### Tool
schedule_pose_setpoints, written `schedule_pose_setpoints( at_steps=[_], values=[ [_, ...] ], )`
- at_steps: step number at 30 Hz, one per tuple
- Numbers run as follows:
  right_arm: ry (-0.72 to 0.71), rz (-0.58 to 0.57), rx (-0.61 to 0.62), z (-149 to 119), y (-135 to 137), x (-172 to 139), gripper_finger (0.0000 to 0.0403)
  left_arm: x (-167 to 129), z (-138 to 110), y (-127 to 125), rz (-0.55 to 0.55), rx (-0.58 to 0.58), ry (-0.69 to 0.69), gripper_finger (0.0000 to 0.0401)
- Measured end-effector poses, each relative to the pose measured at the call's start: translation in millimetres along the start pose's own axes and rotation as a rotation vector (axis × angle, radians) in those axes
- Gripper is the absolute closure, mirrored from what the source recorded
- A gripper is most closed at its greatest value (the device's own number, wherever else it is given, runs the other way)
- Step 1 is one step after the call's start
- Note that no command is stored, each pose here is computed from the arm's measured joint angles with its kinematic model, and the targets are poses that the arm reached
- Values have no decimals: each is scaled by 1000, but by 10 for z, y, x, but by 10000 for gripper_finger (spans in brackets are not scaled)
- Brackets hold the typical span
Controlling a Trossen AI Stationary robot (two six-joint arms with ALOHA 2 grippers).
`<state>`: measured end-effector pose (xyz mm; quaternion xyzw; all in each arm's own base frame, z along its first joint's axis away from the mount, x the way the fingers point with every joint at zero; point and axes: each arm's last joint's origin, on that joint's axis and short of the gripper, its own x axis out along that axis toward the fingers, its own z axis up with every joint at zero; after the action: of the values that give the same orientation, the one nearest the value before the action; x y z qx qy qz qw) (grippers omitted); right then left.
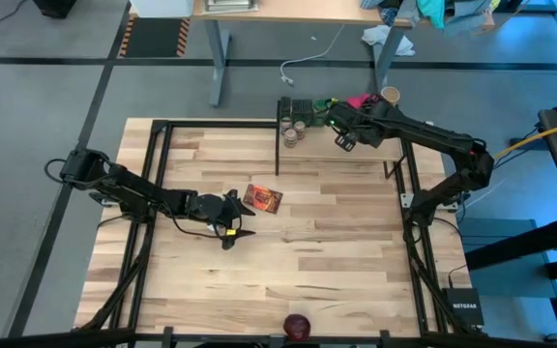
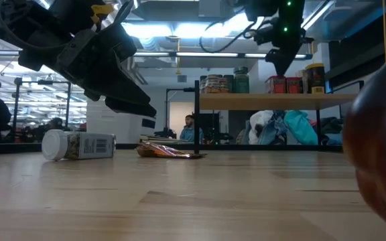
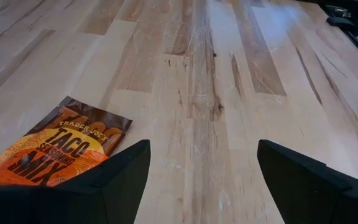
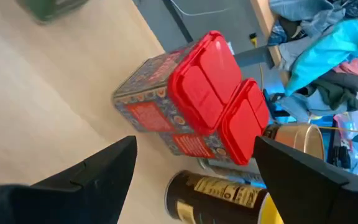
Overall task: Shelf spices
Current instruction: Put the red seasoning can on the shelf, then put the white seasoning can on the shelf
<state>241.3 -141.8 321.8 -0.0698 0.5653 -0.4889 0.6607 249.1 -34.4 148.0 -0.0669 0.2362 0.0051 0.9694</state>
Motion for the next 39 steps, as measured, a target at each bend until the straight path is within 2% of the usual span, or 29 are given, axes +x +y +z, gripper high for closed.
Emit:
schedule_pose_setpoints(
  at_steps=[6, 14, 30, 39],
  values=[
    [-42, -18, 54, 87, -106, 118, 72, 0, 1, 0, 0, -1, -1, 111],
    [5, -35, 70, 61, -237, 235, 72, 0, 0, 0, 0, -4, 0, 111],
    [-83, 33, 99, 150, -154, 169, 72, 0, 1, 1, 0, -1, -1, 111],
    [-150, 21, 126, 230, -167, 159, 72, 0, 1, 0, 0, -1, -1, 111]
  ],
)
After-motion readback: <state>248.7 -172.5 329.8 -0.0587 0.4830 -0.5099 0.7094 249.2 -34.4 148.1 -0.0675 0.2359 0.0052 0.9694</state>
